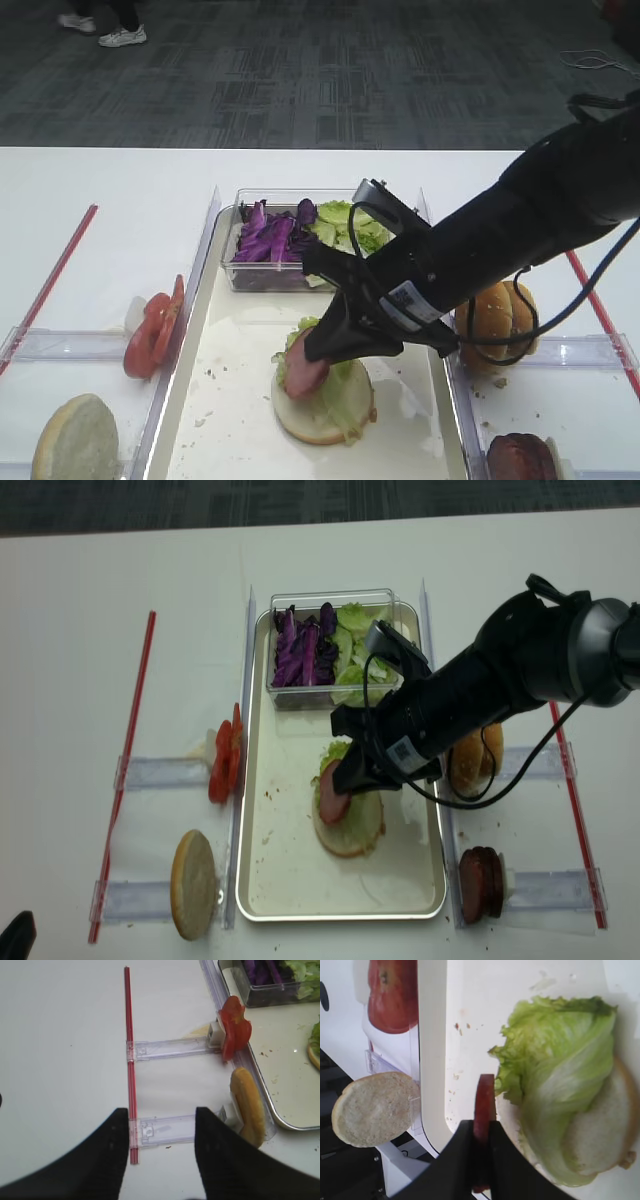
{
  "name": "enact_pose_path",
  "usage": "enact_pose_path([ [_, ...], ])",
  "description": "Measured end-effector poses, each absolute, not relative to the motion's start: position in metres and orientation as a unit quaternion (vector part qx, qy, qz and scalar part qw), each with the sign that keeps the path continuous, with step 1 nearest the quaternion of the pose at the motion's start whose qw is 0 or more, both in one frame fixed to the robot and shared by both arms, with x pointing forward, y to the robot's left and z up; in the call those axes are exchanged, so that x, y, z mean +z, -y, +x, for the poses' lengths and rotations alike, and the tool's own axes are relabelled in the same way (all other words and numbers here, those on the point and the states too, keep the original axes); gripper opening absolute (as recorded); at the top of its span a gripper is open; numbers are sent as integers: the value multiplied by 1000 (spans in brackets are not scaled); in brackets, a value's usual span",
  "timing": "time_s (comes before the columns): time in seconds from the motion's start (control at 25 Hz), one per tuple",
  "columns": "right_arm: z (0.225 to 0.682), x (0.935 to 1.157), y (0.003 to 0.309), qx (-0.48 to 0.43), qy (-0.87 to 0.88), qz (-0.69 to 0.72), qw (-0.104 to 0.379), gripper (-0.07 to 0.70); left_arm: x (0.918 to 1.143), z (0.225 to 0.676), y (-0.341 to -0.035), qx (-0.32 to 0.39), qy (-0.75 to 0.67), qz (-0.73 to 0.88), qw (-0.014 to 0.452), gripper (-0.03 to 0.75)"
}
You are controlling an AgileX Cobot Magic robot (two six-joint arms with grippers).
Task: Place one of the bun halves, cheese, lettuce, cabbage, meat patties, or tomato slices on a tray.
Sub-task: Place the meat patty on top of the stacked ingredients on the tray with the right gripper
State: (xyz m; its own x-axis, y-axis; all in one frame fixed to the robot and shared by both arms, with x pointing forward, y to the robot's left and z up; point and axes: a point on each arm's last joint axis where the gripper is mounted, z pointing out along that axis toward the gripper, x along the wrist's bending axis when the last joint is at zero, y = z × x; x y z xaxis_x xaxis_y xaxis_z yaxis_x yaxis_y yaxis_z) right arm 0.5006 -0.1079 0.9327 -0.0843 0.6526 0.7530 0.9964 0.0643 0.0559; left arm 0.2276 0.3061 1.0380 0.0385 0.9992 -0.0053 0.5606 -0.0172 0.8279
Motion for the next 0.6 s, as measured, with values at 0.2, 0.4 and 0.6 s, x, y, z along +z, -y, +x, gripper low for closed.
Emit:
enact_pose_path([
  [0.2,507,930,116,-302,660,-626,285,86,1038,228,-306,323,-613,636,339,297],
  [0.4,507,927,115,-301,652,-627,302,86,1038,228,-306,323,-613,636,339,297],
  [0.6,507,919,114,-292,650,-630,308,86,1038,228,-306,323,-613,636,339,297],
])
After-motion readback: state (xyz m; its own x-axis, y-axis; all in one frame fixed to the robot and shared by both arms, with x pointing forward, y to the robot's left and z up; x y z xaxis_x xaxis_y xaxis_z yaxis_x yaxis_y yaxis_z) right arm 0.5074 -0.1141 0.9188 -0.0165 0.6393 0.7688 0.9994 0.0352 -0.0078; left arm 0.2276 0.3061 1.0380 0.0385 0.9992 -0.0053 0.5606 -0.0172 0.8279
